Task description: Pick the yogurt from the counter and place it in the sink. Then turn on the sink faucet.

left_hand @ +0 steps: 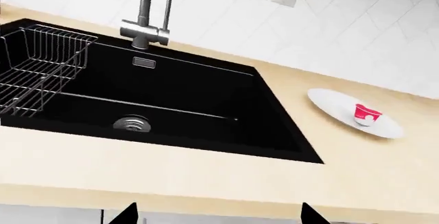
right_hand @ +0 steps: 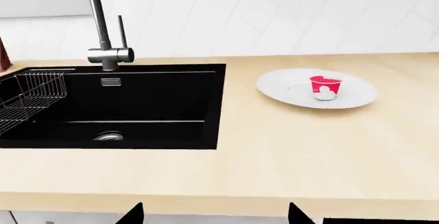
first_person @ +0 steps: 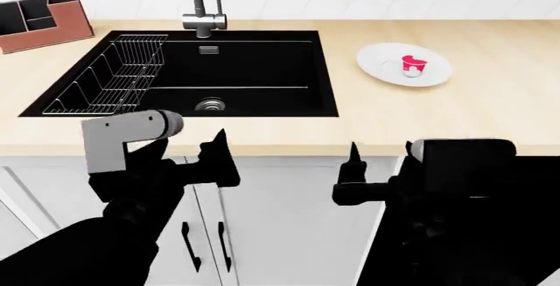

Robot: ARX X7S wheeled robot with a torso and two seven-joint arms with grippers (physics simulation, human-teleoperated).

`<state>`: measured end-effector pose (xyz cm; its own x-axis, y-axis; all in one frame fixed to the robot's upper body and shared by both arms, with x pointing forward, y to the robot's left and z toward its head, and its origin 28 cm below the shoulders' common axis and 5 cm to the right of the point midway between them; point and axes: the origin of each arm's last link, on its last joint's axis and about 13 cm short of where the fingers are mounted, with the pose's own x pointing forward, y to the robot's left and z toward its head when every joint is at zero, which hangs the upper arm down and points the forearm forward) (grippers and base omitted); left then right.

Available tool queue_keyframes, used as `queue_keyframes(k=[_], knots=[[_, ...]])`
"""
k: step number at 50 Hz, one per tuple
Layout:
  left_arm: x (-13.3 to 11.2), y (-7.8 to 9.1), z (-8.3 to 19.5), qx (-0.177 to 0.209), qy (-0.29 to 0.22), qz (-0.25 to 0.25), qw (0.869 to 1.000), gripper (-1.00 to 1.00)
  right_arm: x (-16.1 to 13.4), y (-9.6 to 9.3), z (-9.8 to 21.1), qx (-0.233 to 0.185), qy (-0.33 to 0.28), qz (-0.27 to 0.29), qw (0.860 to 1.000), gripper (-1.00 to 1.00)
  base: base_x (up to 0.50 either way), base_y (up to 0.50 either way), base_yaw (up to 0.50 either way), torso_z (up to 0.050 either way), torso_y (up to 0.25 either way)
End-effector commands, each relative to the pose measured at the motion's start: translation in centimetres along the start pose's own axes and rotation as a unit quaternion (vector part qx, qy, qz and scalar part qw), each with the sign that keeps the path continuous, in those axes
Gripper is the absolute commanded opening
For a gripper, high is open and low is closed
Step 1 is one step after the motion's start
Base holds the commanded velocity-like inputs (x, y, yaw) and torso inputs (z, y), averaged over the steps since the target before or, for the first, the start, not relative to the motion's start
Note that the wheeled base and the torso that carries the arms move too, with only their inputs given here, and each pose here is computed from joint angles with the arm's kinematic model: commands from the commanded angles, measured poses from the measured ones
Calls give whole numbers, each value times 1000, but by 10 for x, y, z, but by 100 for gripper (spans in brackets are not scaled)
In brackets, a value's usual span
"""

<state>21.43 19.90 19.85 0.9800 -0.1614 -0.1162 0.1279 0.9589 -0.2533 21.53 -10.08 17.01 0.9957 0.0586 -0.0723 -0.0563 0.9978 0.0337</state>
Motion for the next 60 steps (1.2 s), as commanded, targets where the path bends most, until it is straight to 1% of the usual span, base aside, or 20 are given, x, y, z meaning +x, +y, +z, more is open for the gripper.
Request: queue_keyframes(k=[1, 2, 3, 4, 5, 8, 12, 17, 21, 24, 29, 33, 41, 44, 45, 48, 52, 54, 58, 60], knots=[[-17, -15, 58, 118, 15, -5, 993, 100, 0, -6, 56, -26, 19, -71, 997, 100, 0, 0, 0, 0, 0], [-12, -15, 63, 110, 17, -7, 994, 100, -4, 0, 62, -25, 18, -70, 997, 100, 0, 0, 0, 0, 0], [-9, -15, 69, 98, -13, 8, 995, 100, -8, 4, 68, -26, 18, -4, 999, 100, 0, 0, 0, 0, 0], [-7, -15, 72, 120, 3, -4, 993, 100, -10, 5, 75, -25, 24, 41, 999, 100, 0, 0, 0, 0, 0], [-4, -15, 76, 124, 15, -5, 992, 100, -8, 4, 81, -21, 25, 43, 999, 100, 0, 0, 0, 0, 0], [5, -15, 86, 126, 21, 0, 992, 100, -5, 3, 96, -27, 28, 39, 998, 100, 0, 0, 0, 0, 0], [15, -15, 96, 125, 22, 8, 992, 100, 0, 2, 103, -20, 36, 41, 998, 100, 0, 0, 0, 0, 0], [34, -18, 118, 135, 22, 21, 990, 100, 21, 0, 127, -25, 38, 23, 999, 100, 0, 0, 0, 0, 0], [60, -19, 132, 139, 26, 29, 989, 100, 48, -1, 141, -37, 43, 10, 998, 100, 0, 0, 0, 0, 0], [76, -20, 134, 140, 29, 34, 989, 100, 68, -2, 150, -26, 48, 9, 998, 100, 0, 0, 0, 0, 0], [103, -23, 135, 143, 25, 33, 989, 100, 97, -1, 161, -34, 47, -1, 998, 100, 0, 0, 0, 0, 0], [131, -26, 136, 138, 25, 40, 989, 100, 125, -2, 164, -37, 51, -6, 998, 100, 0, 0, 0, 0, 0], [160, -33, 146, 147, 20, 58, 987, 100, 158, -5, 180, -16, 54, -25, 998, 100, 0, 0, 0, 0, 0], [171, -37, 151, 154, 19, 63, 986, 100, 172, -7, 182, -22, 59, -30, 998, 100, 0, 0, 0, 0, 0], [175, -38, 153, 150, 20, 66, 986, 100, 178, -9, 184, -9, 63, -34, 997, 100, 0, 0, 0, 0, 0], [188, -43, 153, 157, 18, 69, 985, 100, 193, -11, 182, -15, 64, -34, 997, 100, 0, 0, 0, 0, 0], [194, -44, 142, 162, 24, 86, 983, 100, 197, -9, 173, -21, 65, -33, 997, 100, 0, 0, 0, 0, 0], [193, -47, 145, 161, 25, 89, 983, 100, 197, -8, 170, -26, 72, -39, 996, 100, 0, 0, 0, 0, 0], [193, -47, 143, 159, 29, 97, 982, 100, 196, -4, 173, -11, 81, -37, 996, 100, 0, 0, 0, 0, 0], [193, -47, 145, 161, 26, 105, 981, 100, 195, -2, 172, -28, 95, -51, 994, 100, 0, 0, 0, 0, 0]])
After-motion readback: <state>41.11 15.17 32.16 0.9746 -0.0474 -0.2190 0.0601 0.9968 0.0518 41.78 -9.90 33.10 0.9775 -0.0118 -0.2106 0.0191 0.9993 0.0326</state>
